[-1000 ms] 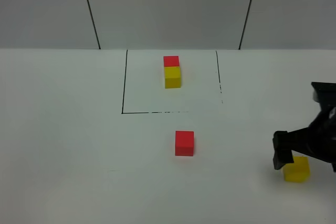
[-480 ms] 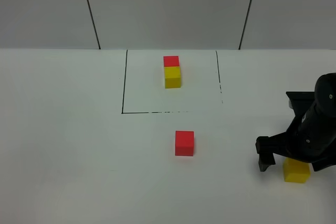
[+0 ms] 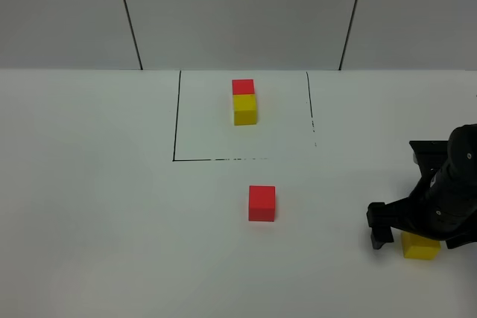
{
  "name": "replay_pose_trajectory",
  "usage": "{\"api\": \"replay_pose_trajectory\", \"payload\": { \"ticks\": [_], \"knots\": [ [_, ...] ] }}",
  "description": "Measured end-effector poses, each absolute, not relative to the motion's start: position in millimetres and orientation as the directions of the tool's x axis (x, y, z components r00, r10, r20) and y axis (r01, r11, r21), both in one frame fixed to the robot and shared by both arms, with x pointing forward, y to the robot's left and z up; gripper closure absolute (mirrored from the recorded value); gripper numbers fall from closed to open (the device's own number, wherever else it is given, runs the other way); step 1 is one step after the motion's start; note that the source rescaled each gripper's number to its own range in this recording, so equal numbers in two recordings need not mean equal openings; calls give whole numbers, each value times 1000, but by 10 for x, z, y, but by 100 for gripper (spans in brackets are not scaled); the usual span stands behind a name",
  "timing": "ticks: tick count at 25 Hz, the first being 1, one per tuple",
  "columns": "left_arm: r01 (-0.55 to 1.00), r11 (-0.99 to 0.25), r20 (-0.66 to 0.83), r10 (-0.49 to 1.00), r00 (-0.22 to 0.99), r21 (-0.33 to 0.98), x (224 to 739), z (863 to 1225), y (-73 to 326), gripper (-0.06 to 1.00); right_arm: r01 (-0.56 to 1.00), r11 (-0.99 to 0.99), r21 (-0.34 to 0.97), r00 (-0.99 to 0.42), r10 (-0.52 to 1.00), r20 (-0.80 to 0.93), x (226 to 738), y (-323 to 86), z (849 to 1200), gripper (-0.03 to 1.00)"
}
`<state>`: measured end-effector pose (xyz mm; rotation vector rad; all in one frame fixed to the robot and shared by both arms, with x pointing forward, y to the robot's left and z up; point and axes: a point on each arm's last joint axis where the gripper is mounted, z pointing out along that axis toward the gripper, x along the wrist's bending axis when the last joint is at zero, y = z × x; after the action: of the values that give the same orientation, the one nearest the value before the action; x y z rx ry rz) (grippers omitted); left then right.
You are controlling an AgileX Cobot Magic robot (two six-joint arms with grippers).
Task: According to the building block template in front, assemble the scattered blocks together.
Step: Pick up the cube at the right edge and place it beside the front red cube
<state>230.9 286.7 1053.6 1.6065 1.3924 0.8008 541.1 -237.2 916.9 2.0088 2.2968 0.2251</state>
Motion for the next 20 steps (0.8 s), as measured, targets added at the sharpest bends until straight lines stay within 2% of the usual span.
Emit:
{"api": "replay_pose_trajectory", "payload": {
  "ticks": [20],
  "knots": [
    [444,-27,-58,982,178,896,2309,10536,2867,51,987,101,126,-106,994,31,5484,-2449,8873,-3]
  ]
}}
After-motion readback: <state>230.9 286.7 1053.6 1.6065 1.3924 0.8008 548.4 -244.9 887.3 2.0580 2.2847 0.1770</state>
